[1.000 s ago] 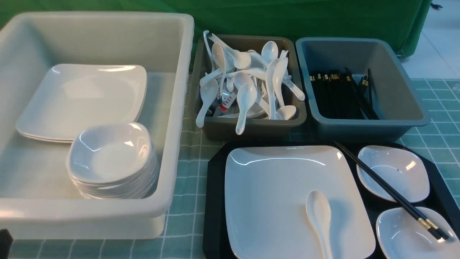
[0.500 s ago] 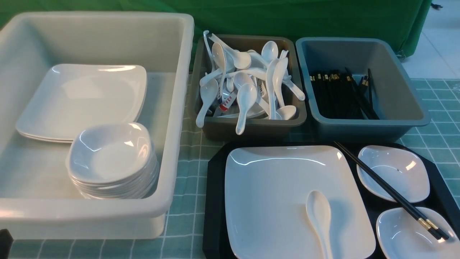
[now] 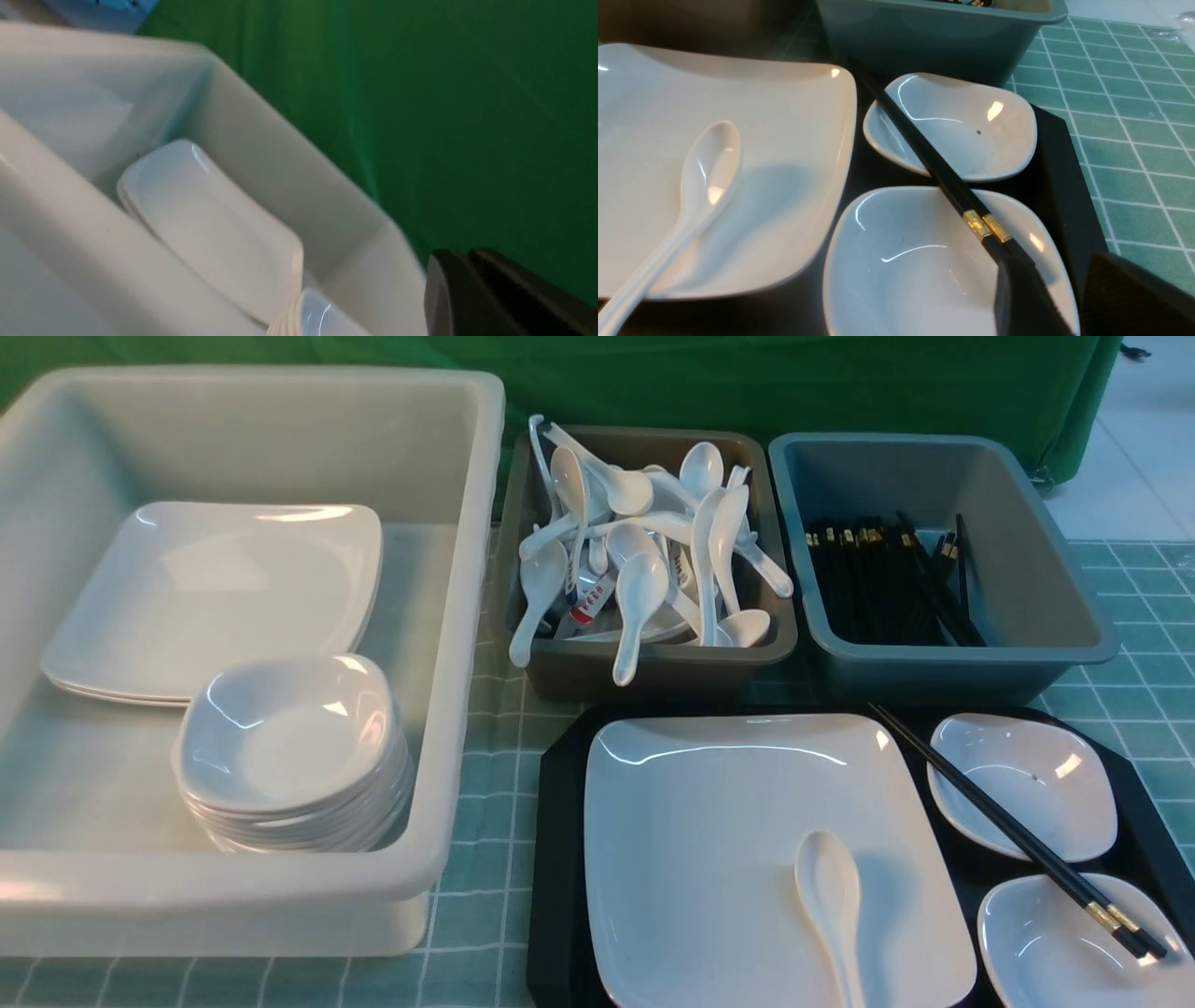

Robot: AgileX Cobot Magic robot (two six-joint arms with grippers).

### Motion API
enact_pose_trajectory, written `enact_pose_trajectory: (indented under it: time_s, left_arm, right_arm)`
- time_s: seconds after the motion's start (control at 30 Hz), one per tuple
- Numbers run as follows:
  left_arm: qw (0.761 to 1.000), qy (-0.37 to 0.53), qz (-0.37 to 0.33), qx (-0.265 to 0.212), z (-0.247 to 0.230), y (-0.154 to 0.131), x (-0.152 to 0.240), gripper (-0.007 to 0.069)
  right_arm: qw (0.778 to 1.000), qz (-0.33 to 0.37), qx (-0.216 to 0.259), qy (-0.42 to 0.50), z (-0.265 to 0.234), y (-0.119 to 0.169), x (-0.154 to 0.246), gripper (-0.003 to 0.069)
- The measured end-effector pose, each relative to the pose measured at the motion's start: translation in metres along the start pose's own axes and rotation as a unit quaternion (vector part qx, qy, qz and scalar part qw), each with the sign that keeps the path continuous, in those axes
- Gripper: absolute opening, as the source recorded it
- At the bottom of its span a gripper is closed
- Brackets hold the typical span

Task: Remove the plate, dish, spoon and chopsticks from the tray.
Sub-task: Use the right arm to grab a pair of chopsticks from the plate

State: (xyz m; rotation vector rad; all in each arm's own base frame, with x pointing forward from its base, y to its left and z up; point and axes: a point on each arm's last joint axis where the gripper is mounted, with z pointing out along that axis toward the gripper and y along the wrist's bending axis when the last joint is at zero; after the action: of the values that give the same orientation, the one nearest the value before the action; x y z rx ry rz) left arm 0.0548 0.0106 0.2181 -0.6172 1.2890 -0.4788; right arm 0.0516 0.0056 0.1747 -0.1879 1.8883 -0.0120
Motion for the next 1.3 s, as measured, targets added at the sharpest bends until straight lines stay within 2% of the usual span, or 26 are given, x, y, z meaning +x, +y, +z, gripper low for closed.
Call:
enact_pose_trajectory:
  time_s: [0.1,0.17,0.2,0.27,0.33,0.37,0.47,0.5,0.67,0.87,0.93,1.0,1.03,1.07,1.13,1.3]
  left_arm:
    - [1.0,-0.005,0.0,0.014,0.0,-0.009,-0.008,0.0018]
    - [0.997,0.038,0.061,0.032,0.003,-0.028,-0.02,0.0018]
    - [0.996,0.038,0.068,0.036,0.002,-0.031,-0.022,0.0018]
    - [0.981,0.126,0.142,0.037,0.013,-0.051,-0.033,0.0018]
    - [0.955,0.215,0.198,0.042,0.025,-0.068,-0.038,0.0018]
    - [0.951,0.229,0.204,0.039,0.026,-0.067,-0.036,0.0018]
    - [0.882,0.384,0.264,0.072,0.054,-0.091,-0.031,0.0018]
    - [0.869,0.408,0.268,0.086,0.062,-0.098,-0.029,0.0018]
    - [0.839,0.447,0.275,0.147,0.094,-0.122,-0.012,0.0018]
    - [0.832,0.445,0.278,0.18,0.105,-0.134,0.006,0.0018]
    - [0.827,0.443,0.287,0.191,0.104,-0.136,0.007,0.0018]
    - [0.825,0.442,0.293,0.195,0.104,-0.137,0.008,0.0018]
    - [0.825,0.442,0.293,0.195,0.104,-0.137,0.008,0.0018]
    - [0.824,0.441,0.297,0.195,0.104,-0.136,0.008,0.0018]
    - [0.823,0.441,0.299,0.195,0.104,-0.136,0.008,0.0018]
    - [0.824,0.439,0.299,0.196,0.104,-0.137,0.007,0.0018]
  right_arm:
    - [1.0,0.0,0.0,0.0,0.0,0.0,0.0,0.0242]
    - [1.0,0.0,0.0,0.0,0.0,0.0,0.0,0.0242]
    - [1.0,0.0,0.0,0.0,0.0,0.0,0.0,0.0242]
    - [1.0,0.0,0.0,0.0,0.0,0.0,0.0,0.0242]
    - [1.0,0.0,0.0,0.0,0.0,0.0,0.0,0.0242]
    - [1.0,0.0,0.0,0.0,0.0,0.0,0.0,0.0242]
    - [1.0,0.0,0.0,0.0,0.0,0.0,0.0,0.0242]
    - [1.0,0.0,0.0,0.0,0.0,0.0,0.0,0.0242]
    - [1.0,0.0,0.0,0.0,0.0,0.0,0.0,0.0242]
    - [1.0,0.008,0.0,-0.011,0.0,0.0,-0.002,0.0242]
    - [0.999,0.044,-0.004,-0.025,0.0,0.001,-0.005,0.0242]
    - [0.988,0.146,-0.016,-0.05,0.0,0.001,-0.009,0.0242]
    - [0.986,0.154,-0.016,-0.055,-0.001,0.001,-0.01,0.0242]
    - [0.974,0.214,-0.02,-0.075,-0.001,0.001,-0.014,0.0242]
    - [0.952,0.285,-0.026,-0.108,-0.002,-0.001,-0.02,0.0242]
    - [0.913,0.357,-0.039,-0.192,-0.007,-0.006,-0.034,0.0242]
